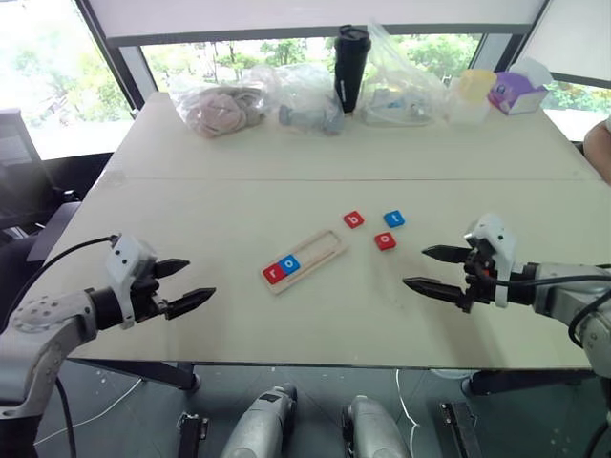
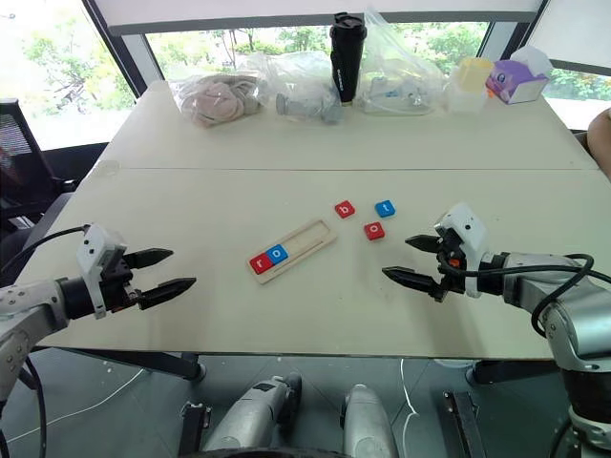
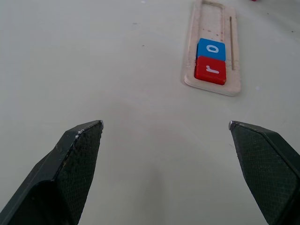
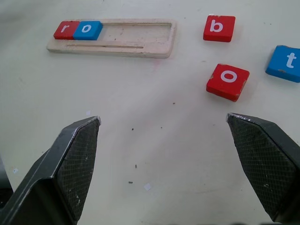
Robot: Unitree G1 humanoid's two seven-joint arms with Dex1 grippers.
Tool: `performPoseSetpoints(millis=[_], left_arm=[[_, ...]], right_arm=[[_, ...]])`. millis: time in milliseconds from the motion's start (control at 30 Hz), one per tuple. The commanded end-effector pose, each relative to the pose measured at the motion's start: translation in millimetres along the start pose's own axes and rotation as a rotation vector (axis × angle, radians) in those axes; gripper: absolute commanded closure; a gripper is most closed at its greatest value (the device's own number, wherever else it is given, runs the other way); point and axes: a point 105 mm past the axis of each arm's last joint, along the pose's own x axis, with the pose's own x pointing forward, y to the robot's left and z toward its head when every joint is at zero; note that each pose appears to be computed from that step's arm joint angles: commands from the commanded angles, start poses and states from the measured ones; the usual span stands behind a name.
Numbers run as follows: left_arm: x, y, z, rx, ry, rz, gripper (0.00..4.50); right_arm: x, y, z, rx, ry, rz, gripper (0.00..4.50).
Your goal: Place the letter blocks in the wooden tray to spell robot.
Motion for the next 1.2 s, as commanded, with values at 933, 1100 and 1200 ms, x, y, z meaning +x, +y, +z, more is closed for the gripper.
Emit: performPoseSetpoints(millis=[933,1100,1200], left_arm=[[4,5,23,0.044,-0.074,0.022,0.00],[14,3,23,0.083,-0.050,0.015,0.00],[32,-4,23,0.128,-0.027,-0.017,0.00]], right_arm=[[4,6,10,-0.052,-0.040,-0.012,0.04],[5,6,9,-0.051,-0.043,-0.016,0.04],[6,8,9,-0.049,-0.046,-0.015,0.04]])
